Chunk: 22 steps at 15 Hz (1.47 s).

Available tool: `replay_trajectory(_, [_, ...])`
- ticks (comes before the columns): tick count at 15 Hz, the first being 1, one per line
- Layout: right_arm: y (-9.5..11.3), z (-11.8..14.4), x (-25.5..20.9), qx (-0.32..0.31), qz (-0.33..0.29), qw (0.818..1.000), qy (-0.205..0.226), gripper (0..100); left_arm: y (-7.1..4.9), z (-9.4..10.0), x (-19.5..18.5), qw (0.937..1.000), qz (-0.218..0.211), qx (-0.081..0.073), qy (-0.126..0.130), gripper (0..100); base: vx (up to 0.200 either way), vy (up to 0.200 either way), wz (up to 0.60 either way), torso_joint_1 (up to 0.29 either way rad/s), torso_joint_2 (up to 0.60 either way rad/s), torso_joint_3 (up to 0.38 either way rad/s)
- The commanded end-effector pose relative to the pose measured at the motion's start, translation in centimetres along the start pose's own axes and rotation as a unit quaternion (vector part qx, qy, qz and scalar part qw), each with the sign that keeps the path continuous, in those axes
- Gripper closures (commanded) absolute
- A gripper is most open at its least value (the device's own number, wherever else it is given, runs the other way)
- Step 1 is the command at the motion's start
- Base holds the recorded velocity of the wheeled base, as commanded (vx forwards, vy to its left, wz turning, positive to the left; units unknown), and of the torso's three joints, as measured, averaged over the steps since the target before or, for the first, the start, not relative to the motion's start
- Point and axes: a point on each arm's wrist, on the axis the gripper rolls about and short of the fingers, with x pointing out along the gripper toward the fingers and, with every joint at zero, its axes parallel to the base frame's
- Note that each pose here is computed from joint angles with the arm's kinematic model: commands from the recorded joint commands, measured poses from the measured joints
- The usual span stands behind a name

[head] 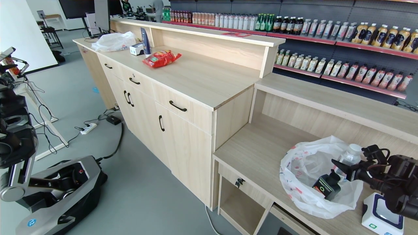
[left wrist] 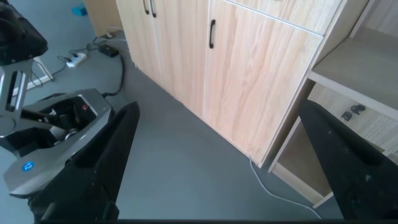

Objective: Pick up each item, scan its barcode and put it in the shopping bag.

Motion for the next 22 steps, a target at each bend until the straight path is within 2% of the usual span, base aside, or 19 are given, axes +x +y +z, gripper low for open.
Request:
replay_trajectory(1, [0.0,-0.3,-0.1,0.001,0.000,1.000,0.003,100,0.0,0.0,0.0,1.0000,0.000,0.000,0.000,0,0.000,0.000,0.00,0.000,0.00,0.000])
replay_trajectory(14, [0.1,-1.1,-0.2,0.003,0.001,1.000,0.014,100,0.0,0.0,0.0,1.0000,0.000,0.000,0.000,0,0.000,0.000,0.00,0.000,0.00,0.000])
replay_trajectory(15, [0.1,-1.2,-0.2,0.004,0.001,1.000,0.015,0,0.0,0.0,0.0,1.0000,0.000,0.000,0.000,0,0.000,0.000,0.00,0.000,0.00,0.000])
replay_trajectory(18, [-0.1,-0.4,-0.2,-0.004,0.000,1.000,0.006,0,0.0,0.0,0.0,1.0000,0.000,0.000,0.000,0,0.000,0.000,0.00,0.000,0.00,0.000])
replay_trajectory(20, [-0.2,1.1,-0.6,-0.008,-0.002,1.000,-0.003,0,0.0,0.0,0.0,1.0000,0.000,0.000,0.000,0,0.000,0.000,0.00,0.000,0.00,0.000])
replay_trajectory(22, [-0.6,4.7,-2.0,-0.027,-0.013,0.999,-0.025,0,0.0,0.0,0.0,1.0000,0.001,0.000,0.000,0,0.000,0.000,0.00,0.000,0.00,0.000])
